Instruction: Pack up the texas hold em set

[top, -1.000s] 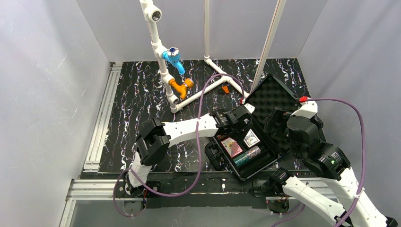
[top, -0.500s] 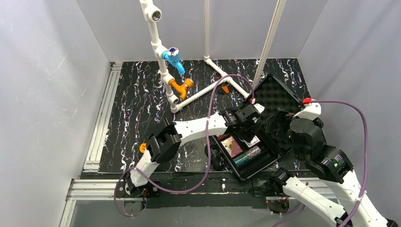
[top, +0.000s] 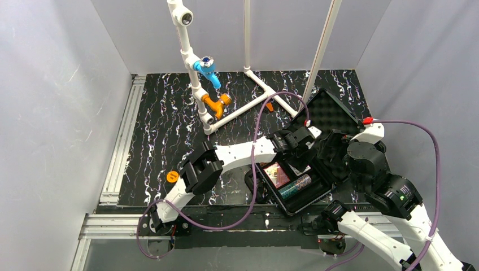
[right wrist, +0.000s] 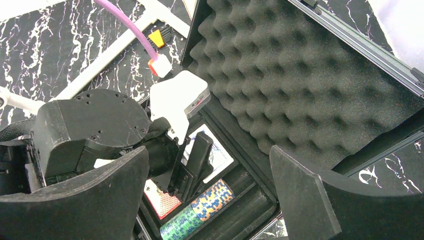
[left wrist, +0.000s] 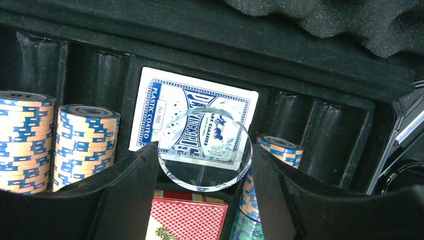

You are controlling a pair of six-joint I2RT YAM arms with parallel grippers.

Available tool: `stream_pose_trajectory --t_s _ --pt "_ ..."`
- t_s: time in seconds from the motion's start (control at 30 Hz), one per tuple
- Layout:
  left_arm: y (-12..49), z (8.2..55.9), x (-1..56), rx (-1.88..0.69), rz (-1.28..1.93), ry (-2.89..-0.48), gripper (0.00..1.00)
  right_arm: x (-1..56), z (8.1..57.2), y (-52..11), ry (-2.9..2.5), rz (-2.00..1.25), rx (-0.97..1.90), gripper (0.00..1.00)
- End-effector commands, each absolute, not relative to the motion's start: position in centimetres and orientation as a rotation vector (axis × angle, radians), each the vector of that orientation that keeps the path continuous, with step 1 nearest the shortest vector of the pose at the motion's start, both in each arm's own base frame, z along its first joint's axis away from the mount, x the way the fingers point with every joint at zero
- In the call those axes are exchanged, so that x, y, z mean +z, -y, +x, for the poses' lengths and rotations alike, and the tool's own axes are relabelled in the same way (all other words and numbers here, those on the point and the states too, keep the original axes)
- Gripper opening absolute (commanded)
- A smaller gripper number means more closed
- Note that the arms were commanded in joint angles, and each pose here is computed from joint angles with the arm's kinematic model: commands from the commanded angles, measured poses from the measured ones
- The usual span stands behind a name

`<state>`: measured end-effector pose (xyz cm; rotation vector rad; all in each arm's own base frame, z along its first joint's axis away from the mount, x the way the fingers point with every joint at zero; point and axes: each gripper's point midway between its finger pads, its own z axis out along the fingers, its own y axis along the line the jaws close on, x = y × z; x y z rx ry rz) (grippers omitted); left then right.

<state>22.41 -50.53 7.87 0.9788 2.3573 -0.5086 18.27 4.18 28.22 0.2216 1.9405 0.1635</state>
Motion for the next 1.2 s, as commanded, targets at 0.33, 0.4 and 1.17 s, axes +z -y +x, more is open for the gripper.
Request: stream_pose_trajectory --t_s 0.33,0.4,1.17 --pt "52.5 23.1 9.1 -0.538 1.004 -2.270 0.00 29.2 18.2 -3.6 -1.900 0.252 0.169 0.98" --pt "52.6 23.1 9.0 -0.538 1.007 -2.268 0.00 29.2 18.2 -3.6 -1.901 0.253 0.169 0.98" --pt "53.2 24.1 8.5 -0.500 1.010 -2.227 0.24 29.3 18.3 -4.0 -1.905 0.245 0.179 0.98"
